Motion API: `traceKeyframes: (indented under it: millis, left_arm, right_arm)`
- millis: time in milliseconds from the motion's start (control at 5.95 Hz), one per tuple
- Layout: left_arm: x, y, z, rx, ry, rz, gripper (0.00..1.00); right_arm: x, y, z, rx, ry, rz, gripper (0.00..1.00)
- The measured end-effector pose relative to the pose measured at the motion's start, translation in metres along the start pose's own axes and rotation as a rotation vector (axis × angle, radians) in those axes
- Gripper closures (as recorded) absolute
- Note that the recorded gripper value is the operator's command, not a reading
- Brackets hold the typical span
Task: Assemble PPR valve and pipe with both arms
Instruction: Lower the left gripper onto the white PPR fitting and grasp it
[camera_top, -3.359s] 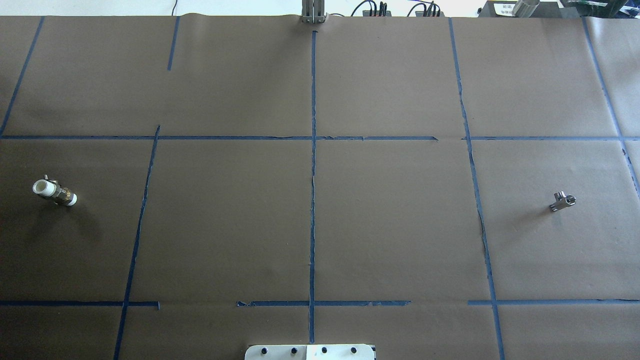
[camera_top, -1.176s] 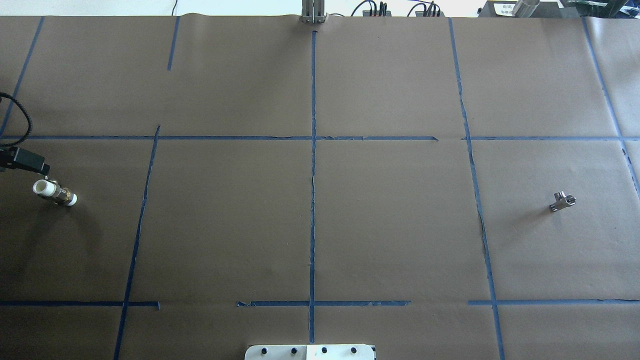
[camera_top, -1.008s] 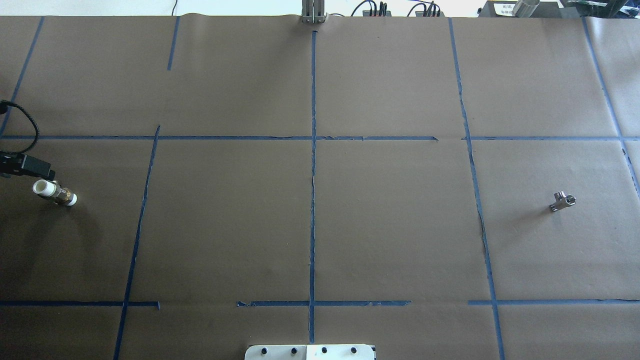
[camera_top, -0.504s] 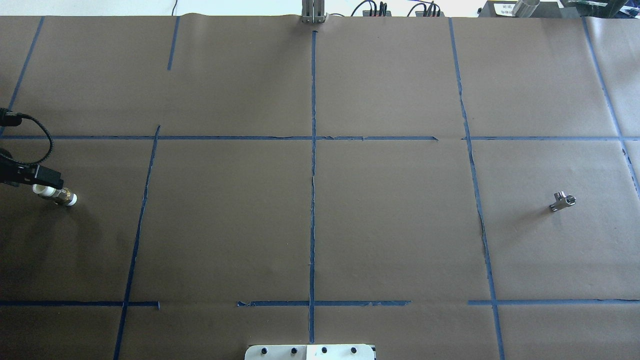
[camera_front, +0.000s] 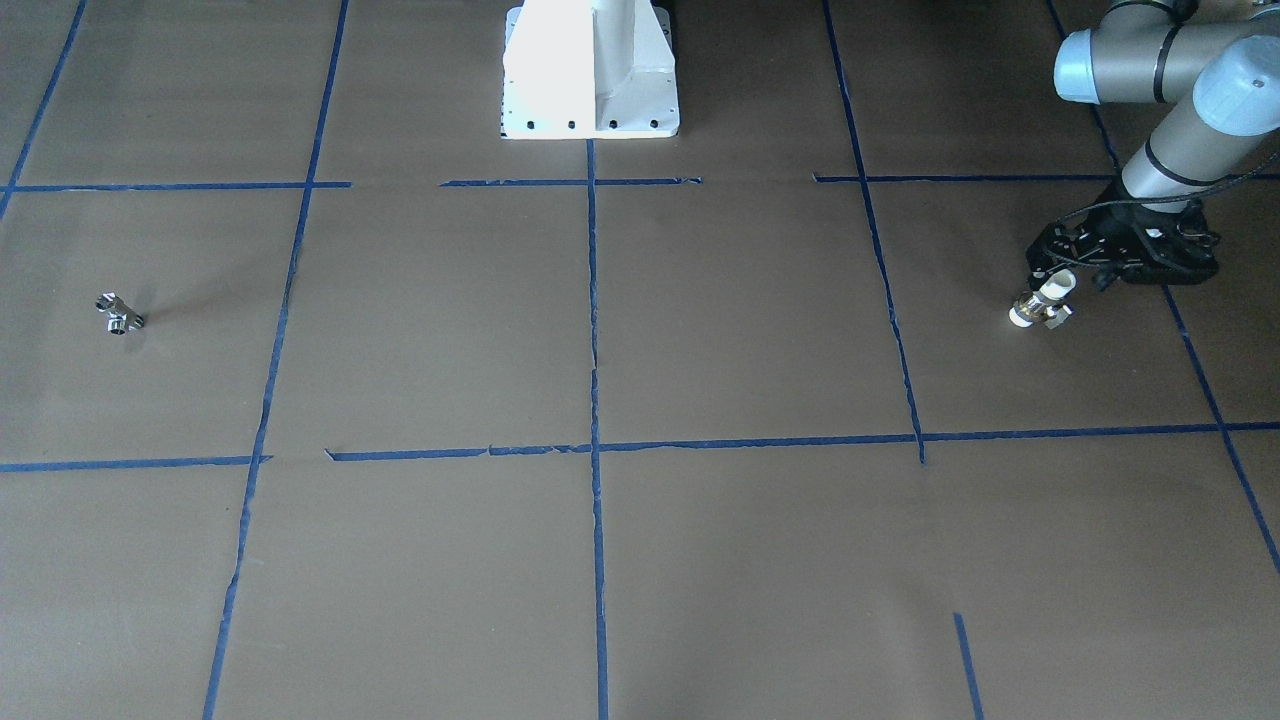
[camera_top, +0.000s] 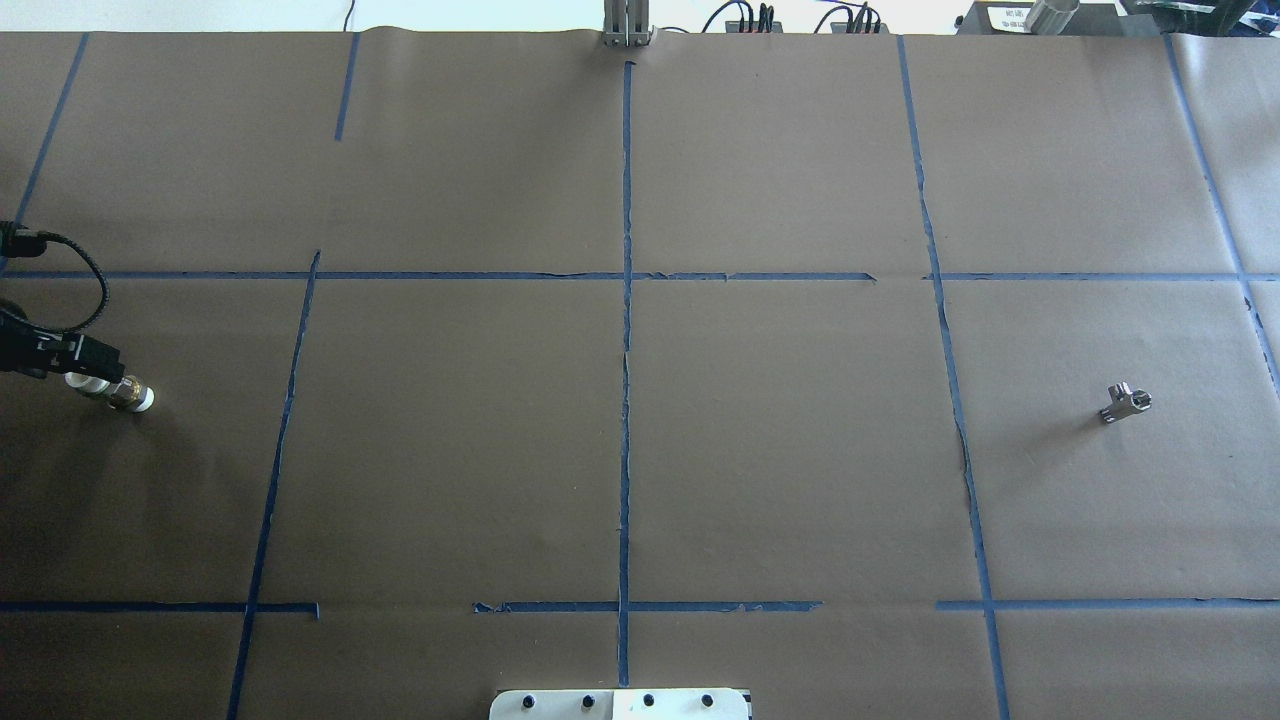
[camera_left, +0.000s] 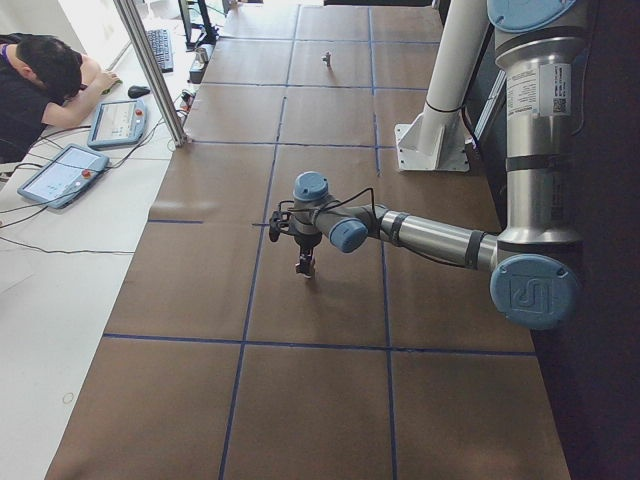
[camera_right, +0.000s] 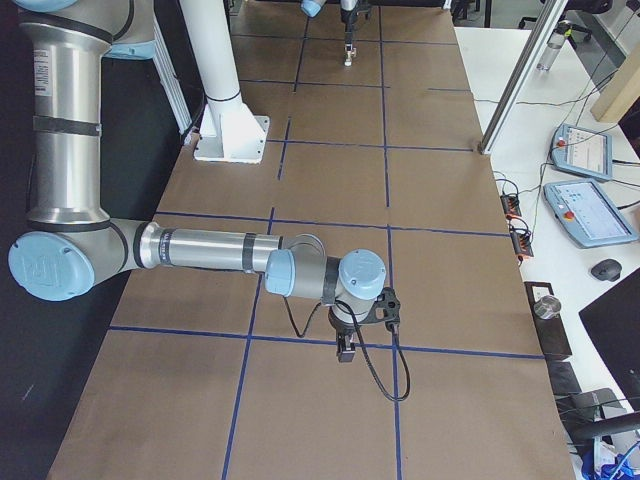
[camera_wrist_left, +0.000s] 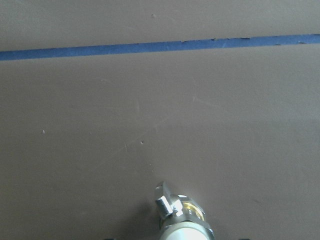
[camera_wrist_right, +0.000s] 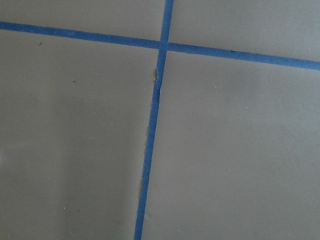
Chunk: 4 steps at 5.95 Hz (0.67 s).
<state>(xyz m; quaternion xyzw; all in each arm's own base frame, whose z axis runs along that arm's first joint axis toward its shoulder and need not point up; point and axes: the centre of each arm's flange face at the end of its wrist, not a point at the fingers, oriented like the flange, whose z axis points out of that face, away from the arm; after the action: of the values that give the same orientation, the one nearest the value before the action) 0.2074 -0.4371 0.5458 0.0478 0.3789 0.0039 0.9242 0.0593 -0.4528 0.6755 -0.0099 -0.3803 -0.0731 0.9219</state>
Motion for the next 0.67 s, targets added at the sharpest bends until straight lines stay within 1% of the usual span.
traceKeyframes:
  millis: [168, 672]
  left_arm:
    - [0.002, -0.001, -0.001, -0.002, 0.003, -0.002, 1.00]
    - [0.013, -0.002, -0.013, 0.009, 0.018, 0.007, 1.00]
  right_arm:
    - [0.000, 0.000, 0.000, 0.000, 0.000, 0.000, 0.00]
    - [0.000, 0.000, 0.000, 0.000, 0.000, 0.000, 0.00]
